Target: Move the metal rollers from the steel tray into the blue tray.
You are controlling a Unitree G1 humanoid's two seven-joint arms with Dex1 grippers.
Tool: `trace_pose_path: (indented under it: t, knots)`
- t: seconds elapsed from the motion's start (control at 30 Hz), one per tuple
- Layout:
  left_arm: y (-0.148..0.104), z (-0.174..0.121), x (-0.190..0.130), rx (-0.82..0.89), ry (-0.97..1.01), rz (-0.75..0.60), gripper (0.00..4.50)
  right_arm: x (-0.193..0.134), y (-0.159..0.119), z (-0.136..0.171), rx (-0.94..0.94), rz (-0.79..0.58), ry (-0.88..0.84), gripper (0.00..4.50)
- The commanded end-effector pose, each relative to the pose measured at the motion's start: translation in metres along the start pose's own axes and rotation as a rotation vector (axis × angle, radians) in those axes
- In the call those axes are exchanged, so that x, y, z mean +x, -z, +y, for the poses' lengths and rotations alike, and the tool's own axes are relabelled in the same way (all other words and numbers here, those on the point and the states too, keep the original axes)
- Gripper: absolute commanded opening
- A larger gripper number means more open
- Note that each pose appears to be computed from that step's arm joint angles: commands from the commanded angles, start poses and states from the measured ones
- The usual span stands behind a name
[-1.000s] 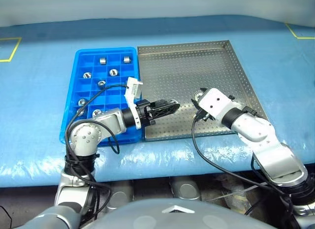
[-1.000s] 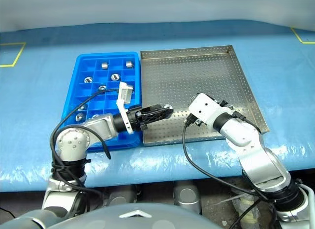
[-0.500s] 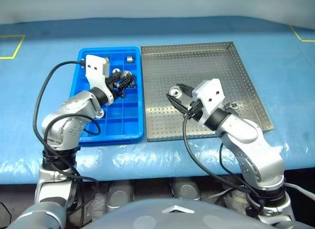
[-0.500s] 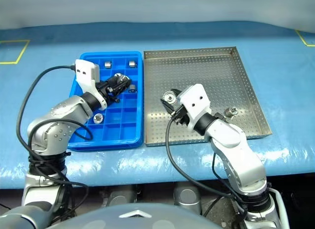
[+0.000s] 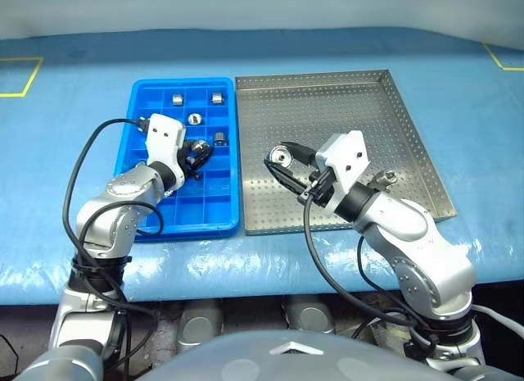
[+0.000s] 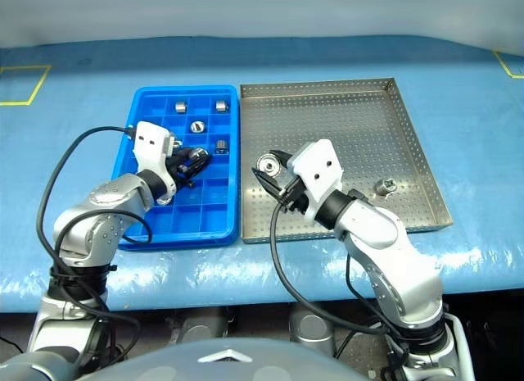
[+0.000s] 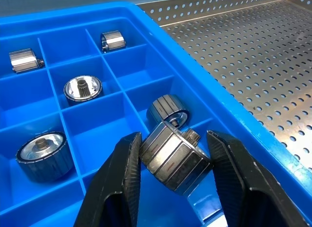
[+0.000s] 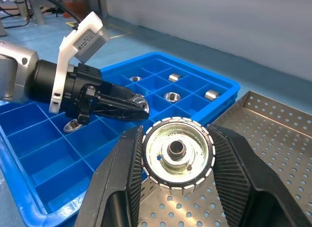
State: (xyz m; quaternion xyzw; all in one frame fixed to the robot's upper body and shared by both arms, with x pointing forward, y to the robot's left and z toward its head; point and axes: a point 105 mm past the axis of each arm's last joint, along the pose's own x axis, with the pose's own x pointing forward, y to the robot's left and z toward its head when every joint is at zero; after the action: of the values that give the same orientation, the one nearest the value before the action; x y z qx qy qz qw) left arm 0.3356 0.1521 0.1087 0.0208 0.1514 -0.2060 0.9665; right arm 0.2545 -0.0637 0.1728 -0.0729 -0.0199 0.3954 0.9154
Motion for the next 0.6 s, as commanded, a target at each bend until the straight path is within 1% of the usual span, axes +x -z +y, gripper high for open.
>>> trace_pose_path:
  t: [0.03,0.13,0.2,0.23,0.33,0.43,0.5,0.6]
  knots:
    - [-0.008,0.007,-0.003,0.013,-0.036,-0.035,1.81,-0.002,-0.016,0.000,-0.029,-0.059,0.001,1.70]
    - [-0.007,0.003,-0.002,0.029,-0.009,-0.033,1.81,0.000,-0.016,-0.001,-0.027,-0.060,0.009,1.70]
    - [-0.004,0.003,-0.002,0.046,-0.012,-0.014,2.55,0.000,-0.016,-0.002,-0.023,-0.064,0.016,1.70]
    - [-0.003,0.005,-0.002,0.044,-0.025,-0.007,2.81,0.000,-0.016,-0.002,-0.022,-0.065,0.018,1.70]
    - [-0.005,0.005,-0.004,0.022,-0.015,-0.012,3.80,0.001,-0.017,-0.002,-0.020,-0.069,0.016,1.70]
    - [-0.018,0.002,-0.005,-0.006,0.005,-0.080,3.80,0.003,-0.018,0.001,-0.006,-0.076,0.003,1.70]
    - [-0.026,-0.003,-0.007,-0.041,0.055,-0.114,3.80,0.004,-0.018,0.003,0.016,-0.083,-0.012,1.70]
    - [-0.050,-0.009,-0.019,-0.091,0.152,-0.216,3.80,0.017,-0.013,0.015,0.132,-0.068,-0.059,1.70]
